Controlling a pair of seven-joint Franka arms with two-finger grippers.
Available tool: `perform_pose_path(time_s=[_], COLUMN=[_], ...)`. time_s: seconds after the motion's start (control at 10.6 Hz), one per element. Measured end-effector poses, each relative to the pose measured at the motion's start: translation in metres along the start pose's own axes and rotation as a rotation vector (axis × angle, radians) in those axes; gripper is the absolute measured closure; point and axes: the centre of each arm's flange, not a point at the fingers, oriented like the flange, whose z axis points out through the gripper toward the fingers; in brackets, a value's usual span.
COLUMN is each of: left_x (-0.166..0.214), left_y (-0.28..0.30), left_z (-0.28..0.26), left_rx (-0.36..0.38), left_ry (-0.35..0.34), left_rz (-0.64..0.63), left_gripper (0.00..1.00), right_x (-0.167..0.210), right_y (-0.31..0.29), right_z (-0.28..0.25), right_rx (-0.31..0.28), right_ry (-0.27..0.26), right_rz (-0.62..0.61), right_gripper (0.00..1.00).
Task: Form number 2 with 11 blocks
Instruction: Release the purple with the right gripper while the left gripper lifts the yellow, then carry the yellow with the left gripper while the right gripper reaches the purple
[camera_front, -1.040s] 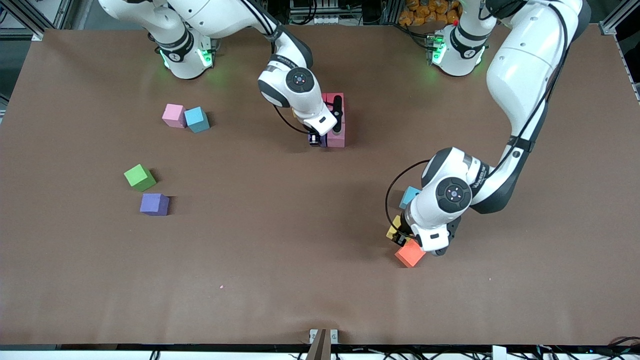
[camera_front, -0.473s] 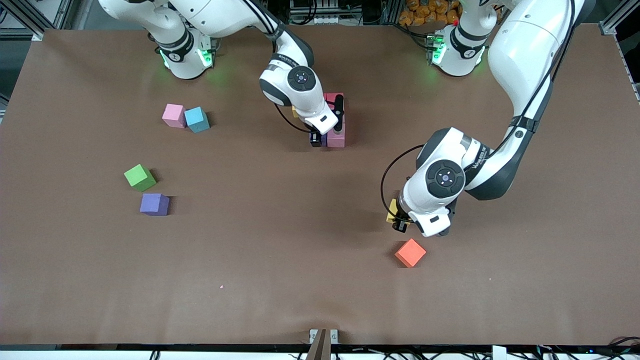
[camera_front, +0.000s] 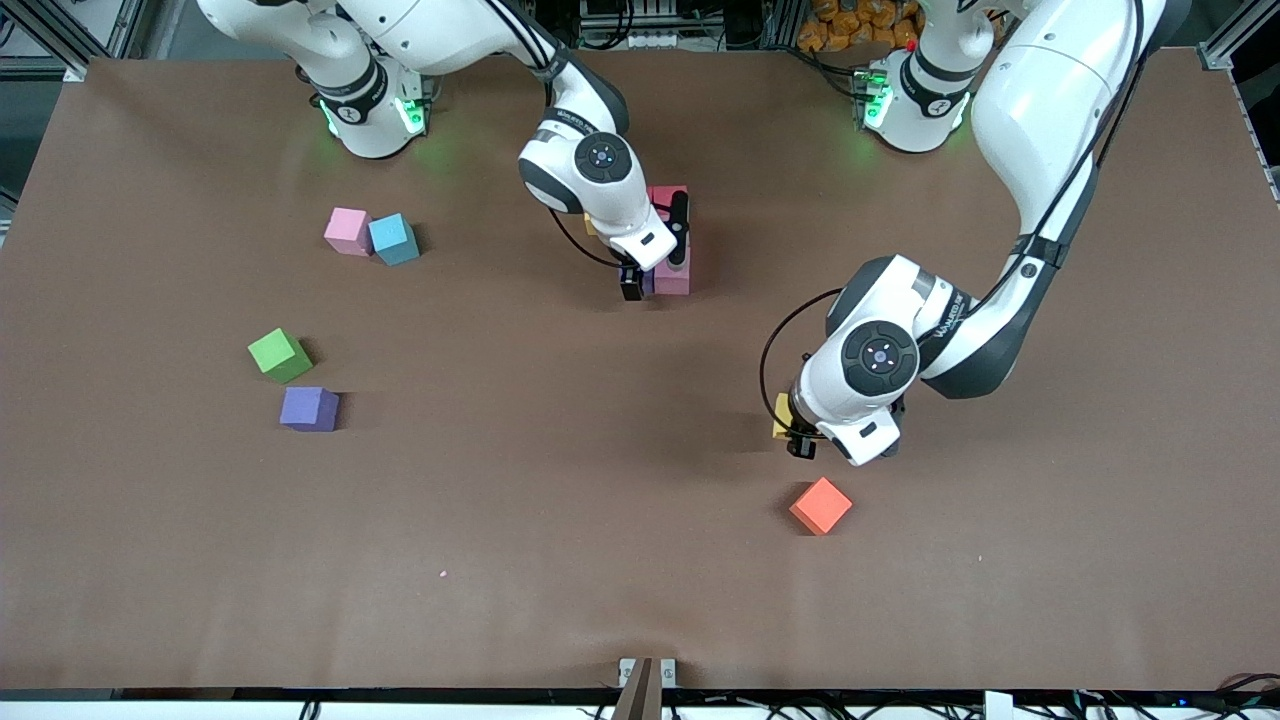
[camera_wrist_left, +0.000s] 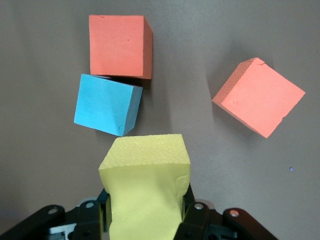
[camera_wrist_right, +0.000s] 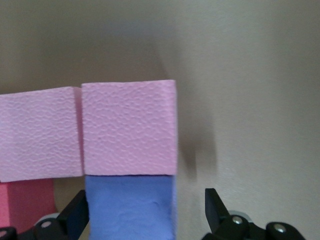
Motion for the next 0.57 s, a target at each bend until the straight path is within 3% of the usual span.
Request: perform_pose_path(time_s=[0.28, 0.57], left_x=[-0.011, -0.049], left_y=[-0.004, -0.017], left_z=[-0.015, -0.026], left_rx=[-0.018, -0.016], left_ry=[-0.011, -0.057], left_rz=[-0.045, -0.11], left_gripper=[0.46, 0.46], right_x=[-0.016, -0.087], right_y=[0.025, 0.096], right_z=[-0.048, -0.115], right_rx=[-0.025, -0.048], right_ry=[-0.046, -0.106], right_rz=[0.052, 0.208], right_gripper=[0.0, 0.0])
